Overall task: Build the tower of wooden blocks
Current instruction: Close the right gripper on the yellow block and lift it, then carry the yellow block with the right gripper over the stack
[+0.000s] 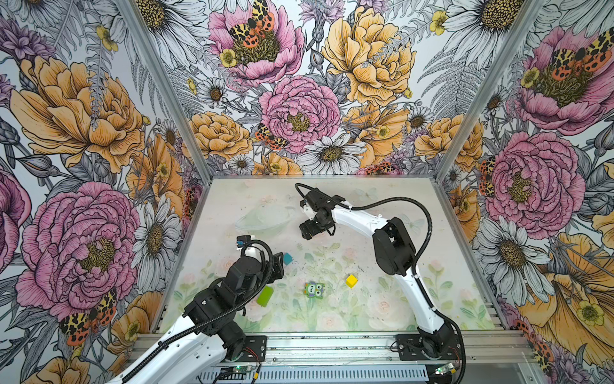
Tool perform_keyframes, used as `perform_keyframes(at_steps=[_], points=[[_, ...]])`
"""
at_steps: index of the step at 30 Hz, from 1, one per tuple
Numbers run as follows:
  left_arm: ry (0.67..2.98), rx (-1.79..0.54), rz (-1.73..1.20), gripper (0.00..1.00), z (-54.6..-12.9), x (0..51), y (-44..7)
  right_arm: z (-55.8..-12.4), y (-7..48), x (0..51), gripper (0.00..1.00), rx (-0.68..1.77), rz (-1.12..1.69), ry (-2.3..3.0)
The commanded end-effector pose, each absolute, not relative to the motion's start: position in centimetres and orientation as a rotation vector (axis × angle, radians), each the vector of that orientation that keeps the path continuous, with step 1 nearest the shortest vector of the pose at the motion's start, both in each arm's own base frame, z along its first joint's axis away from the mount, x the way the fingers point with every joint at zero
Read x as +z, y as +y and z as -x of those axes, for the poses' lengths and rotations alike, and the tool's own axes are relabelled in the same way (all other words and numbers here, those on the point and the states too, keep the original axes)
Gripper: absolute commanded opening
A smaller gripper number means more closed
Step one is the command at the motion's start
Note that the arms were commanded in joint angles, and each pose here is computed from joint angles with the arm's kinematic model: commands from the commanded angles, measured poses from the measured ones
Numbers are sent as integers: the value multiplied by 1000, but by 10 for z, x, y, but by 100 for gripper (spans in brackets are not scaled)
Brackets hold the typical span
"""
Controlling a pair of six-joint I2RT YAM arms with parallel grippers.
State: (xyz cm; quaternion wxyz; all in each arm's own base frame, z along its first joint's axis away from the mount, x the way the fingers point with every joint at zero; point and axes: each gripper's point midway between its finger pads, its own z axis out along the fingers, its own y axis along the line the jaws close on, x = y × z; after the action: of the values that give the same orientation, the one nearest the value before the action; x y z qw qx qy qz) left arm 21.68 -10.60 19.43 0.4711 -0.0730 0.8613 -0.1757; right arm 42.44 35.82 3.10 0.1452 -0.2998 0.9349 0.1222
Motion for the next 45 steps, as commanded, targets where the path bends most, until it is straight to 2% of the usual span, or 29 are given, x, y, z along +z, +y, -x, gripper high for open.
perform_keyframes(at_steps=[1, 13, 21, 29, 45], points=[[2084, -419, 210, 99, -220, 203, -100, -430, 360, 24, 90, 301, 888, 2678], [2085, -421, 218, 99, -220, 202, -99, -429, 364, 16, 83, 276, 922, 2682], [2084, -422, 219, 99, -219, 202, -99, -431, 362, 16, 71, 223, 917, 2675], [2078, -431, 222, 99, -218, 202, -98, -439, 353, 22, 58, 178, 797, 2694], [2076, -431, 205, 99, -221, 209, -102, -443, 342, 92, 58, 225, 608, 2633]])
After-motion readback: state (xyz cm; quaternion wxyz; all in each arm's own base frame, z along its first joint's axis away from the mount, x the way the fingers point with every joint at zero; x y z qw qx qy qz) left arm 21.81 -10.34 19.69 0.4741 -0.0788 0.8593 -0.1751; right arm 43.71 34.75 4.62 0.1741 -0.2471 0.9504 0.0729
